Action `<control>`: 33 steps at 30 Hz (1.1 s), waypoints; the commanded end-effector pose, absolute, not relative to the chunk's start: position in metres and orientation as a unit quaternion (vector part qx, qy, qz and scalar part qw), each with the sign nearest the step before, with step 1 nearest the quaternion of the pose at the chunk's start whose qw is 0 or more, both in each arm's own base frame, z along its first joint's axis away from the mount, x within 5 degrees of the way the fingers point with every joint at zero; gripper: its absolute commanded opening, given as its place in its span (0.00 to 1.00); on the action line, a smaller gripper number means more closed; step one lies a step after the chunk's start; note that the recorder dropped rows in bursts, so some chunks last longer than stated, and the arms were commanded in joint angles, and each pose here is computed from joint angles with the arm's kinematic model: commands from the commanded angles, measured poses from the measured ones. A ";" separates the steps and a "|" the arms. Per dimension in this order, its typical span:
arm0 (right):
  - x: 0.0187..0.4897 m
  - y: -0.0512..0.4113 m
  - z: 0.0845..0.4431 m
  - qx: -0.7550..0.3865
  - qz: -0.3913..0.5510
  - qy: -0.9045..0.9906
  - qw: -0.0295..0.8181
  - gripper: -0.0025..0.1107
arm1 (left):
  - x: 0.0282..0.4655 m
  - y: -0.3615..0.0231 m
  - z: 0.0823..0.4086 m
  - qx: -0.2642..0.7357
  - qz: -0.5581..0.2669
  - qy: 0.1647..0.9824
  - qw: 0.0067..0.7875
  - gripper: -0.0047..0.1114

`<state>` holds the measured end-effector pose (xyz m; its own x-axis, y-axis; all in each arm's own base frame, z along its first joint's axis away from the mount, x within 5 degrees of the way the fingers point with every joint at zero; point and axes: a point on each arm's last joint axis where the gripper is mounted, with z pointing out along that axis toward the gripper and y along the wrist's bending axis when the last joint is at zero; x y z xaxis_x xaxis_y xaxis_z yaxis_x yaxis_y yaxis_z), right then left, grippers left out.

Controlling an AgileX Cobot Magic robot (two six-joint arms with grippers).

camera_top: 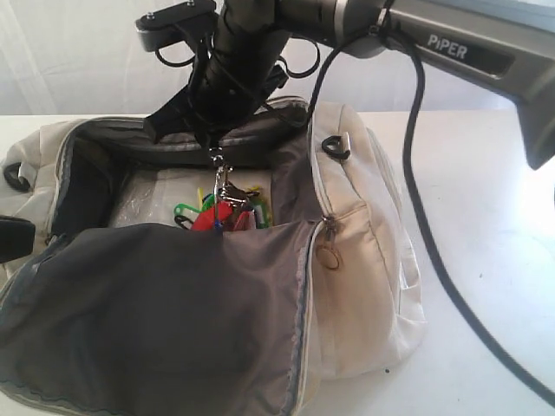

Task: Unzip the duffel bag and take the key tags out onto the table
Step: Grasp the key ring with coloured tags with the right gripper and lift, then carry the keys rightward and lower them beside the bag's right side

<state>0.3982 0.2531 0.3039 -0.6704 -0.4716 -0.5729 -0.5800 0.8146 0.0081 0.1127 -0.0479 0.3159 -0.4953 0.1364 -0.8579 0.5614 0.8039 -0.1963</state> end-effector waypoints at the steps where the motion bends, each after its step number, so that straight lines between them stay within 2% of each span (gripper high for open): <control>1: 0.390 0.246 0.334 -0.299 0.095 0.891 0.327 0.02 | 0.111 -0.050 0.316 0.210 -0.243 0.830 0.455 0.04; 4: 0.384 0.241 0.353 -0.299 0.091 0.883 0.351 0.02 | 0.111 -0.050 0.316 0.210 -0.243 0.830 0.455 0.04; 12: 0.343 0.209 0.434 -0.294 0.072 0.844 0.442 0.02 | 0.111 -0.050 0.316 0.210 -0.243 0.830 0.455 0.04; 16: 0.311 0.172 0.479 -0.281 -0.006 0.828 0.486 0.02 | 0.111 -0.050 0.316 0.210 -0.243 0.830 0.455 0.04; 20: 0.289 0.130 0.508 -0.233 -0.054 0.829 0.506 0.02 | 0.111 -0.050 0.316 0.211 -0.244 0.830 0.454 0.04; 33: 0.270 0.060 0.521 -0.142 -0.103 0.864 0.472 0.02 | 0.110 -0.051 0.316 0.214 -0.247 0.829 0.454 0.04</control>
